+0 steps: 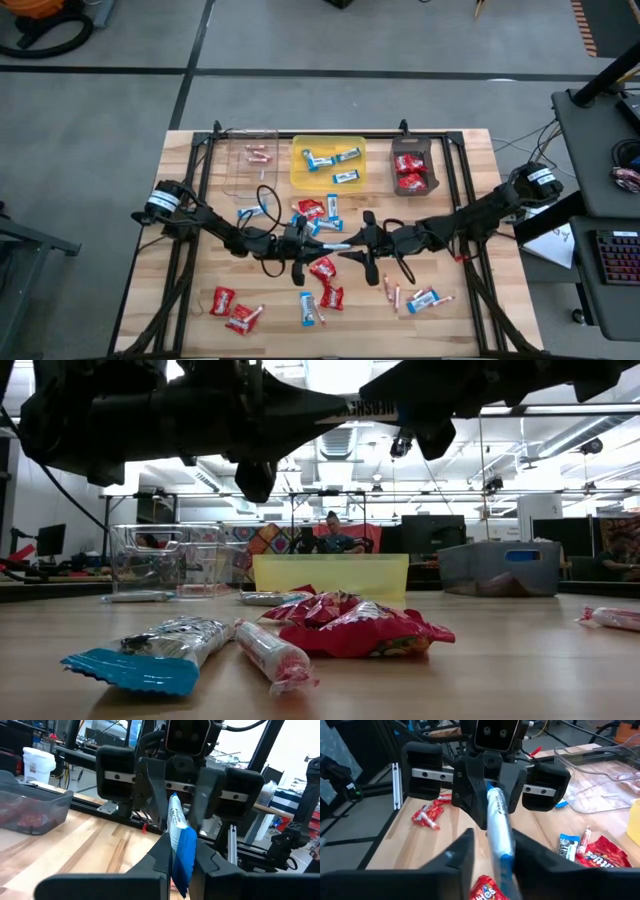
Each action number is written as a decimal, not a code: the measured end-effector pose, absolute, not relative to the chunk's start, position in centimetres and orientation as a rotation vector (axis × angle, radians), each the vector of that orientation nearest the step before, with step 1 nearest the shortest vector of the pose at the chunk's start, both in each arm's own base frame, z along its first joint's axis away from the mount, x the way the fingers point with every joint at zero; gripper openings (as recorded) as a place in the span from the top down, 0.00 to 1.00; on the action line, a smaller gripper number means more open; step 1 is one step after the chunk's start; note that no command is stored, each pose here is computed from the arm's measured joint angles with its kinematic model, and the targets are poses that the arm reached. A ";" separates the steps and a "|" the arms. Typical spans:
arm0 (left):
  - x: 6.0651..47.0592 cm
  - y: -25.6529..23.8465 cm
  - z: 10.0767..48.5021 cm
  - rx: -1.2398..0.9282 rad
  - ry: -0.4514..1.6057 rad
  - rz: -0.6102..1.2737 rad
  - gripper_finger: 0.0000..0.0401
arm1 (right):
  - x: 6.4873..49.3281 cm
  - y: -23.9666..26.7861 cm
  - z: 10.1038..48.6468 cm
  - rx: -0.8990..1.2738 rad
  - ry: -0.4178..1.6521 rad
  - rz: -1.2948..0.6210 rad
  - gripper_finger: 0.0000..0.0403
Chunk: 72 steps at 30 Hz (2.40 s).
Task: Sort candy
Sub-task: Put the white chocolate into the yellow bin
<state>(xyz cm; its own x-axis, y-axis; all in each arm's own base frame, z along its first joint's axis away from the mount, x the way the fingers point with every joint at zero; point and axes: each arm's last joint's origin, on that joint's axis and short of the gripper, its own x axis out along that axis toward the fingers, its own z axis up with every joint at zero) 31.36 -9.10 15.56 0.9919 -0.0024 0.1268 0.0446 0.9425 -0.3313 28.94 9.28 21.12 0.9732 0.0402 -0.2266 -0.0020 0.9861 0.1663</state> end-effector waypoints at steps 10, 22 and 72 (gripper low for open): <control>31.0 -9.1 15.6 -0.343 -0.117 -0.077 0.89 | 29.1 9.2 21.4 0.195 0.226 0.020 0.94; 26.9 -7.7 16.1 -0.332 -0.105 -0.070 0.68 | 30.6 5.8 24.6 0.401 0.297 -0.153 0.95; 21.9 -6.0 19.2 -0.250 -0.187 -0.040 0.72 | 37.4 -20.1 20.5 0.675 0.761 -0.724 0.94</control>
<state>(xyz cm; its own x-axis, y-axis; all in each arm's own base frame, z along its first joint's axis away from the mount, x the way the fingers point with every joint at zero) 21.91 -6.00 19.16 0.9819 -0.0158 0.1888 0.0621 0.9683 -0.2418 37.41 -20.12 20.47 0.5161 -0.3247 -0.7926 0.7755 0.5701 0.2713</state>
